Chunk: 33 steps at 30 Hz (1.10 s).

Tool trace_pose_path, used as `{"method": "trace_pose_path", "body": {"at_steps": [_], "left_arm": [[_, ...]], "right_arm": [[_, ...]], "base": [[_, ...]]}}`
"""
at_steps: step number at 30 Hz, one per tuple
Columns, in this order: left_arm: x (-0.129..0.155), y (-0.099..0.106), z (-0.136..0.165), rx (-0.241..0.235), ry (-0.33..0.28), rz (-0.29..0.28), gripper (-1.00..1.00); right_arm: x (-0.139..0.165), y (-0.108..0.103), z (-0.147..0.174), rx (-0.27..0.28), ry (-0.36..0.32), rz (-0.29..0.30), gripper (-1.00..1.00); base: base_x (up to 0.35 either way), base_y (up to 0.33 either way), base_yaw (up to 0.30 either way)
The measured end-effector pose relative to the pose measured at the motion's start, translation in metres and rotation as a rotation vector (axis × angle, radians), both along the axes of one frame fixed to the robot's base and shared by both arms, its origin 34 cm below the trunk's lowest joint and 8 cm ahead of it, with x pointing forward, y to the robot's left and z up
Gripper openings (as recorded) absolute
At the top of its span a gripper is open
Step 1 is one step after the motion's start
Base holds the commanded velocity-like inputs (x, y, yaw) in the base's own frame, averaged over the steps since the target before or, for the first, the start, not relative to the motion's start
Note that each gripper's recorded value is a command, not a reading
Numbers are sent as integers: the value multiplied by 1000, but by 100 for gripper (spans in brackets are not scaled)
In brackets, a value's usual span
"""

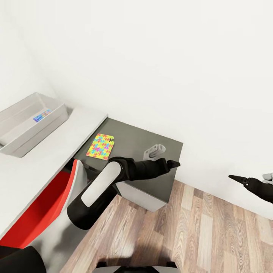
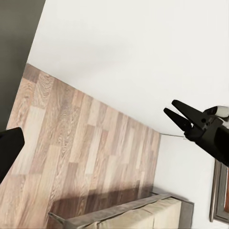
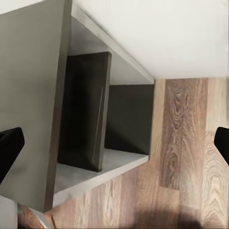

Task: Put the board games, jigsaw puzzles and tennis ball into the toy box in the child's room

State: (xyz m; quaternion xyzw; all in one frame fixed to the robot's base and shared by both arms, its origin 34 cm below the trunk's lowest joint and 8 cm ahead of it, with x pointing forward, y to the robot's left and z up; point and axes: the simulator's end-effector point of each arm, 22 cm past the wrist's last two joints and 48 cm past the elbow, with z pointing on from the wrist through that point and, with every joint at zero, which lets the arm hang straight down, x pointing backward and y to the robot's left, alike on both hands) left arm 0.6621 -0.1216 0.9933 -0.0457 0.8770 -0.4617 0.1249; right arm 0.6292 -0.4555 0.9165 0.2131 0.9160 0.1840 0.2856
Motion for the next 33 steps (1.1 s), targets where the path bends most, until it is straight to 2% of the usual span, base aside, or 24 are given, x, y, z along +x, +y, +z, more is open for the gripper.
{"method": "trace_pose_path", "body": {"at_steps": [13, 17, 33], "left_arm": [[2, 5, 6, 8, -11, 8, 100], [2, 6, 8, 9, -16, 9, 100], [4, 14, 15, 24, -36, 17, 100]], "right_arm": [[-1, 19, -6, 4, 11, 25, 100], [2, 24, -6, -7, -3, 31, 100], [6, 30, 1, -25, -33, 45, 100]], "base": [[0, 0, -171], [0, 0, -155], [0, 0, -142]]}}
